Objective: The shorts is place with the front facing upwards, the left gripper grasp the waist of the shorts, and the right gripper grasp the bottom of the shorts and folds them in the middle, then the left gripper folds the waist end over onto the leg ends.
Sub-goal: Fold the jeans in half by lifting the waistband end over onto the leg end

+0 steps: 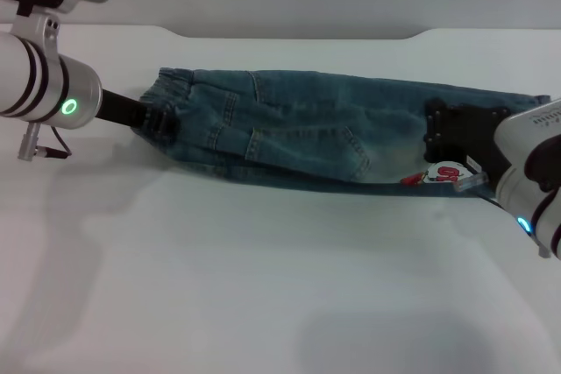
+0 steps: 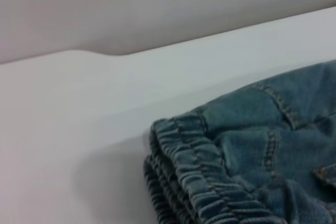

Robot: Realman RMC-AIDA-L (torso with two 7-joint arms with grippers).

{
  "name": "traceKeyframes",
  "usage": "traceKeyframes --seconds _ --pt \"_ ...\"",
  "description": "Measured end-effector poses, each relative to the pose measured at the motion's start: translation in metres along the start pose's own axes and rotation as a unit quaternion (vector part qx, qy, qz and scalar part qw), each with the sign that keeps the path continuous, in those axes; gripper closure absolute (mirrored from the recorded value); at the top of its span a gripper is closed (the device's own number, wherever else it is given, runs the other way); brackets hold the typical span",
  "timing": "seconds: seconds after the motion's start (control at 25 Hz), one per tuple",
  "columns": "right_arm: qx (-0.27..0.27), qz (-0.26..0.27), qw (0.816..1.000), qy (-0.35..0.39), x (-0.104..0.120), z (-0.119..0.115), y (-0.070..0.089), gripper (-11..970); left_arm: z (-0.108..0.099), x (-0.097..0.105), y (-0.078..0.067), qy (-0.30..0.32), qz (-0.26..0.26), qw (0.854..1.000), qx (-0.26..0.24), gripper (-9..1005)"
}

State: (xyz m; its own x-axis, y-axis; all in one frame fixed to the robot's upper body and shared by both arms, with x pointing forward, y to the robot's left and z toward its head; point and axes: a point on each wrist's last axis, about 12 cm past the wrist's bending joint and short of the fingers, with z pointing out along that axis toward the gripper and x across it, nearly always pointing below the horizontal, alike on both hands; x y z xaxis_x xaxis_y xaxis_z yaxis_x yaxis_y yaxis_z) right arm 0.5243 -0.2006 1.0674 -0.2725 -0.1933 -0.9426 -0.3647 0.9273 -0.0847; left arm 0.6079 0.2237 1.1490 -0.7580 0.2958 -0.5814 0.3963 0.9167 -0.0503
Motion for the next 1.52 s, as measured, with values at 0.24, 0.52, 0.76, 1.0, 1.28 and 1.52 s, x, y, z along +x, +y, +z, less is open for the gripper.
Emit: traceKeyframes --seconds 0.24,0.52,0.76,1.0,1.28,1.52 --pt "-0.002 -0.001 1.000 0.002 0.001 0.004 0.000 960 -0.011 0.000 -0.004 -0.014 0.002 1.000 -0.001 567" --pt "-0.003 0.003 1.000 0.018 0.008 0.011 -0.003 961 -0.024 -0.007 -0.009 -0.040 0.008 0.999 -0.003 628" --pt "-0.007 0.003 1.000 0.029 0.015 0.020 -0.004 961 -0.031 -0.014 -0.017 -0.055 0.021 0.998 0.003 703" --pt "-0.006 0.007 1.000 0.029 0.016 0.026 -0.007 961 -0.035 -0.019 -0.026 -0.067 0.027 0.997 0.017 742" --pt "-0.008 0.005 0.999 0.032 0.015 0.033 -0.008 960 -0.047 -0.026 -0.036 -0.093 0.041 0.994 0.027 773" --pt "-0.017 0.013 0.999 0.038 0.019 0.040 -0.005 961 -0.058 -0.033 -0.045 -0.116 0.056 0.991 0.031 817"
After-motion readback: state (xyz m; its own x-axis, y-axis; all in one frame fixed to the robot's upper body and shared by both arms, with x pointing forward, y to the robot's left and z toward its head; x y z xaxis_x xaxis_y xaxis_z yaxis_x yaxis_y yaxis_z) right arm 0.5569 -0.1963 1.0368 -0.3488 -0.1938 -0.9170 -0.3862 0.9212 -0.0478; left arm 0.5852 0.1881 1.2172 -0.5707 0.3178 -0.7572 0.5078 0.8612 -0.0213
